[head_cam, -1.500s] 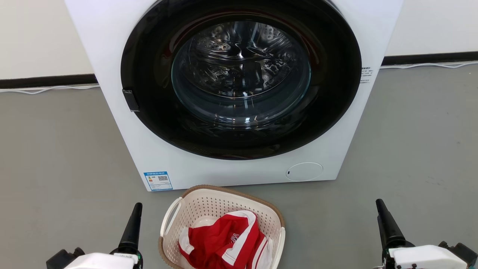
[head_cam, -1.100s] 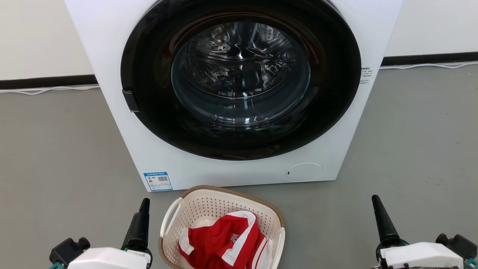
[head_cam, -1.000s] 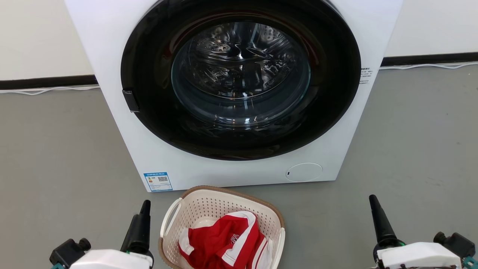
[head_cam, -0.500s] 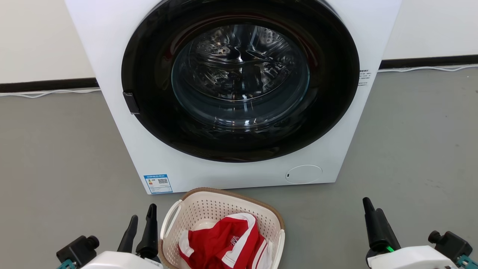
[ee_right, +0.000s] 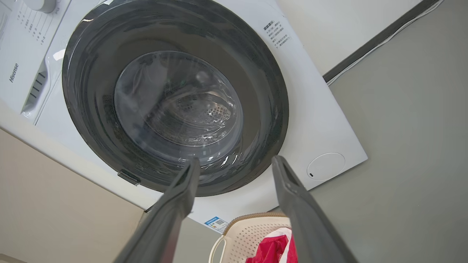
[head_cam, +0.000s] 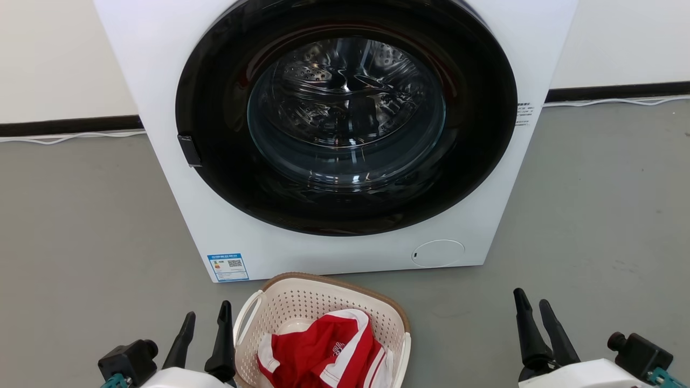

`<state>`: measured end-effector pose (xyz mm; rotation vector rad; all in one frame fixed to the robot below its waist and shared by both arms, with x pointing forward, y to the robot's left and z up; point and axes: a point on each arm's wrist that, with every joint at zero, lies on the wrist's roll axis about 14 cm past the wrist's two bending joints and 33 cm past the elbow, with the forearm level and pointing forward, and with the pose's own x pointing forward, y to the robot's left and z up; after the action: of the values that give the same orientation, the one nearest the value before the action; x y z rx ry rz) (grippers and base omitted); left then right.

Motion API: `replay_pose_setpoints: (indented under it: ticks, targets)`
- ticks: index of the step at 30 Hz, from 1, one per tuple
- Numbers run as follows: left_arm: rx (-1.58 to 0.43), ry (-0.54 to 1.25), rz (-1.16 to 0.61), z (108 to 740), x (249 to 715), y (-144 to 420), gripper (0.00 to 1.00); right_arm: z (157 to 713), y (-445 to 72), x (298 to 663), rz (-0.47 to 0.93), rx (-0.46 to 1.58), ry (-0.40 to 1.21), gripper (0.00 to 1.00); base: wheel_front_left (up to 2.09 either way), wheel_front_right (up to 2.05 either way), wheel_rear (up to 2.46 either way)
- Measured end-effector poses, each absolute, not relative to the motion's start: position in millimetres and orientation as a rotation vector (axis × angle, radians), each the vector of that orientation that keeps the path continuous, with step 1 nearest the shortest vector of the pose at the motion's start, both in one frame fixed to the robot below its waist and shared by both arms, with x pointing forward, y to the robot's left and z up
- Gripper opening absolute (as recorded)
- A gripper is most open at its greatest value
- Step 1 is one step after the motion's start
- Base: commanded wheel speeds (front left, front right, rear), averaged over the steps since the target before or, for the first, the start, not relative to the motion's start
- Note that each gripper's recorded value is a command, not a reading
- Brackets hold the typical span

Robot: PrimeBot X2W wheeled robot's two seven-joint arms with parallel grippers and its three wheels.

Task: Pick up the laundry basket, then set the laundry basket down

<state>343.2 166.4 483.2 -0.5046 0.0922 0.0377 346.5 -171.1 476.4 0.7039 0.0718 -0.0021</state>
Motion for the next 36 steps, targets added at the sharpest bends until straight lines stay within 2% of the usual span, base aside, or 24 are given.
replay_pose_setpoints:
  ticks: [36]
  targets:
    - [-0.060, -0.035, 0.002, 503, 328, 159, 1.00, 498, -151, 342, 0.113, 0.289, -0.029, 1.00, 0.00, 0.00, 0.00]
